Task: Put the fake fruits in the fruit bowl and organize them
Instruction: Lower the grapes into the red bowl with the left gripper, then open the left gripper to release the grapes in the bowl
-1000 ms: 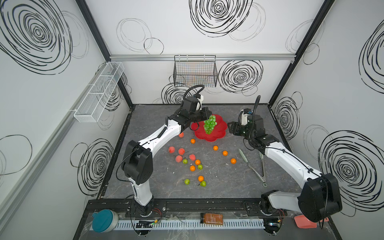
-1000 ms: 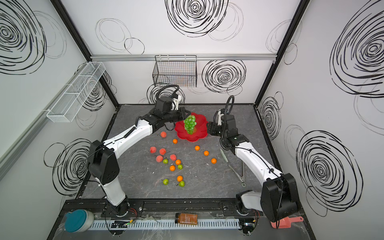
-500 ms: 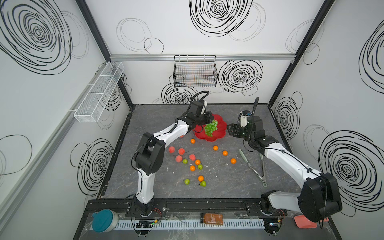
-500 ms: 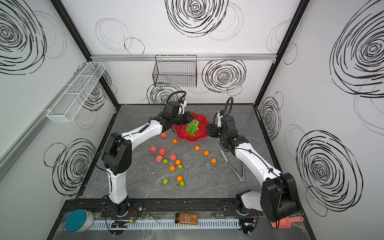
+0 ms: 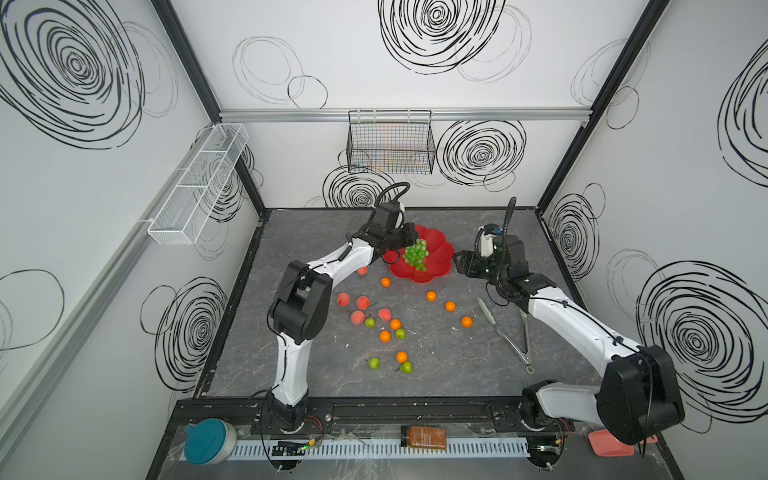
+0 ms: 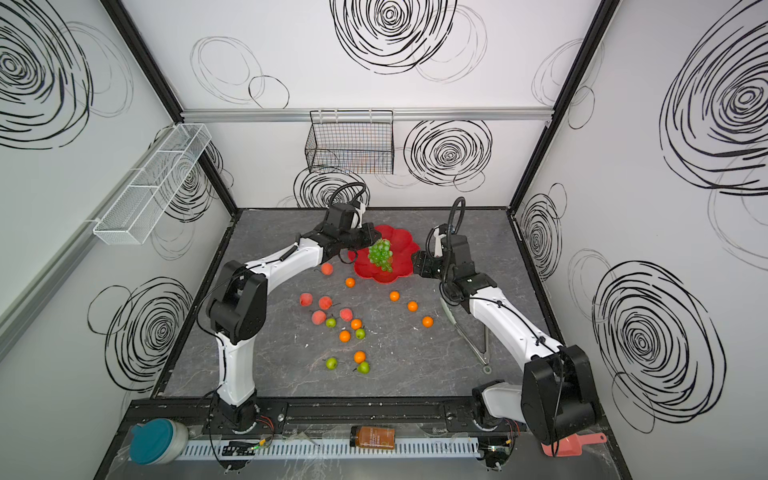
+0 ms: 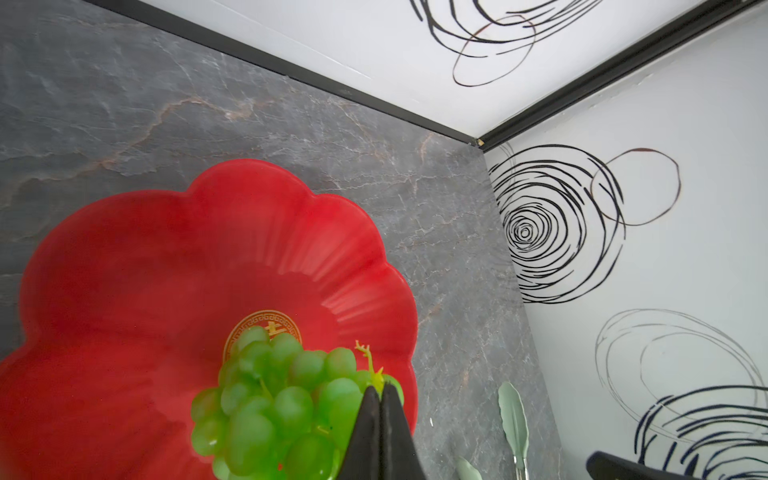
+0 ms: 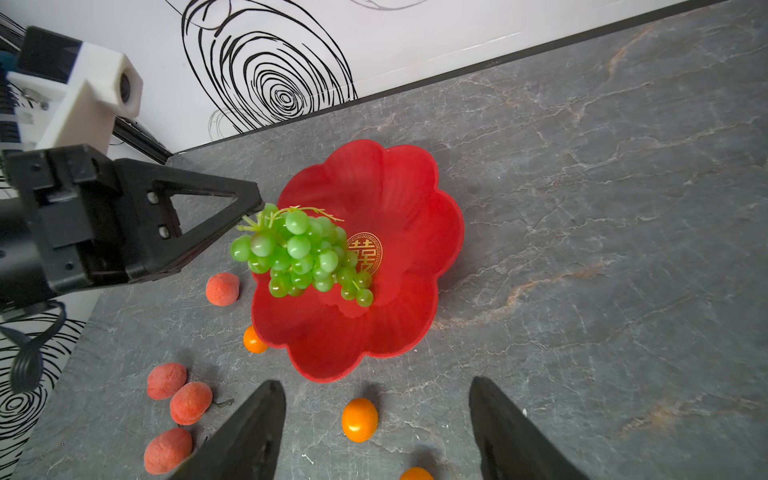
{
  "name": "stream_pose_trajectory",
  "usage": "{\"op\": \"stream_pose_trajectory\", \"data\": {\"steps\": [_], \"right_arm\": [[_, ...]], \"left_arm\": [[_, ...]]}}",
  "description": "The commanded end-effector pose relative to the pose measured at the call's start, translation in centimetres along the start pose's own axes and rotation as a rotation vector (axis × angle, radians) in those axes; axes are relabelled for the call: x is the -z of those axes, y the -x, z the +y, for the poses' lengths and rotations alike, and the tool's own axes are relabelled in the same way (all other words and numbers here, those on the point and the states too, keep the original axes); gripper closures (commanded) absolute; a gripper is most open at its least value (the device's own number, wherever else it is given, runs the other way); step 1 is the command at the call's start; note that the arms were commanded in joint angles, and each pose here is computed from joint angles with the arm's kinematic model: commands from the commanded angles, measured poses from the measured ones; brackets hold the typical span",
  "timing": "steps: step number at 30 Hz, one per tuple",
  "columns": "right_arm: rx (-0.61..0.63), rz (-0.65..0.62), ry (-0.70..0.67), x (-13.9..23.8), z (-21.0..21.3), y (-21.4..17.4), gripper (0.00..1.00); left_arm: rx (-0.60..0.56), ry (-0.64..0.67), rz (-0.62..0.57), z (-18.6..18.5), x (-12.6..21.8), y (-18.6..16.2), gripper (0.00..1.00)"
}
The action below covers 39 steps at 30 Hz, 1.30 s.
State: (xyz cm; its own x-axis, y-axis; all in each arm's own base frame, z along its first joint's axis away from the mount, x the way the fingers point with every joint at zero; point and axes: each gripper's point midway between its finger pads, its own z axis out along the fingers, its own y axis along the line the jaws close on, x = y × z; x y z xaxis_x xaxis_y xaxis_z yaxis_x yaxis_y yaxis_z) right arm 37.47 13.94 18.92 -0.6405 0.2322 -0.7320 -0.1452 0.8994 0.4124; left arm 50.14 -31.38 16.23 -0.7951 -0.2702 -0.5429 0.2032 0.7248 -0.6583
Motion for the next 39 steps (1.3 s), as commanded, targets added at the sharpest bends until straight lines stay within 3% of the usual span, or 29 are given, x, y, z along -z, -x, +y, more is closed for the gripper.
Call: {"op": "stream_pose_trajectory", "data": {"steps": [1, 12, 26, 39], "right_arm": [[-0.002, -0.022, 0.015, 0.6, 0.4, 0.4, 0.26], [0.004, -0.01, 0.008, 0.5, 0.5, -0.2, 0.25], [0.018, -0.008, 0.005, 0.6, 1.1, -0.3, 0.24], [0.024, -0.004, 0.0, 0.4, 1.4, -0.7, 0.24]], "left_arm": [[-0.005, 0.032, -0.042, 1.4, -0.4, 1.9, 1.0], [0.076, 0.148, -0.058, 6.9, -0.1, 1.8, 1.0], [0.13, 0.229, -0.067, 9.9, 0.8, 2.1, 0.86], [0.168, 0.269, -0.053, 11.8, 0.8, 1.7, 0.86]]}}
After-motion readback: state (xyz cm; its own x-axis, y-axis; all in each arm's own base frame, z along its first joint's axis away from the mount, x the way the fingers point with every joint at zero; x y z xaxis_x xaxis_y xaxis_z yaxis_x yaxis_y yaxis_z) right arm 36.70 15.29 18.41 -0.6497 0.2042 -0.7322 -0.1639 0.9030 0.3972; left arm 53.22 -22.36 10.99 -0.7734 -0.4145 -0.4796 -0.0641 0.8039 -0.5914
